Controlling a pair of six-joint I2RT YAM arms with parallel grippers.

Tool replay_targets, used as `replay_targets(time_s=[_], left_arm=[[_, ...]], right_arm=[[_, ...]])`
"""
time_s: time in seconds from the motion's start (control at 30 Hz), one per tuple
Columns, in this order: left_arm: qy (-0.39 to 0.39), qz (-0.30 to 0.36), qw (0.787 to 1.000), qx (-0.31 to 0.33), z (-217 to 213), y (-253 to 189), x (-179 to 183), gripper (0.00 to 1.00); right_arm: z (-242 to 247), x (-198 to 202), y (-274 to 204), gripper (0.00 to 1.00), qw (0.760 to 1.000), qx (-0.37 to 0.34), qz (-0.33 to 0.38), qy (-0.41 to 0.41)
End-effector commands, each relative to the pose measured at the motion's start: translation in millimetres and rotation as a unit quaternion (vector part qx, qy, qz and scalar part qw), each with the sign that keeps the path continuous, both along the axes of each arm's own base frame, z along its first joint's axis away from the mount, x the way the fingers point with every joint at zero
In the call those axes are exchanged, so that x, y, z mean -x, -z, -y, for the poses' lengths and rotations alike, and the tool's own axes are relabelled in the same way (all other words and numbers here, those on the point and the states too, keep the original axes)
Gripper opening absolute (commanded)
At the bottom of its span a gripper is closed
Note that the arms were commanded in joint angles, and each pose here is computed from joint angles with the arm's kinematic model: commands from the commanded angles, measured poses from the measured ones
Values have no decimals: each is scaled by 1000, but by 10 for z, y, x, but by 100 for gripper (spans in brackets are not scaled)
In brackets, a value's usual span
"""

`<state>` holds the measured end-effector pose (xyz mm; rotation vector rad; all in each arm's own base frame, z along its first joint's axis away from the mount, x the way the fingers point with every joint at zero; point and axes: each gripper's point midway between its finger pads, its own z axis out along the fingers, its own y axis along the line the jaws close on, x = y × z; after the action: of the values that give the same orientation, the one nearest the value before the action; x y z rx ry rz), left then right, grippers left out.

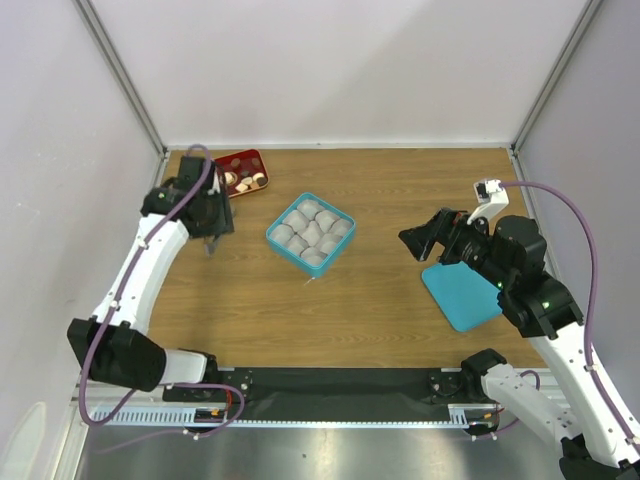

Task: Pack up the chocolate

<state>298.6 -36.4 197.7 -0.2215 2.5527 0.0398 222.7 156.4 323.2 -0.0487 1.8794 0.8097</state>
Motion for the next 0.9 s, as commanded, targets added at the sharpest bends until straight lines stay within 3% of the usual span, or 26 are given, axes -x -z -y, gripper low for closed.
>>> replay_targets(time_s=[0.0,0.27,0.4,0.57,0.87], left_arm=[[-17,87,996,-33,-113,-646,-321,52],[5,107,994,-17,13,-953,-1071,53],[-14,68,997,-24,-95,-638,-1414,52],[-49,71,996,0,-208,-448,-1722,50],[-67,36,997,-19,-272,15,-1928,51]], right_arm=[[5,9,23,100,1000,4,6,0],[33,-78,139,99,1000,15,-7,16],[66,-122,220,99,999,29,-10,26],[80,-166,247,100,999,41,-7,29],[-14,-266,202,100,999,37,-4,16]])
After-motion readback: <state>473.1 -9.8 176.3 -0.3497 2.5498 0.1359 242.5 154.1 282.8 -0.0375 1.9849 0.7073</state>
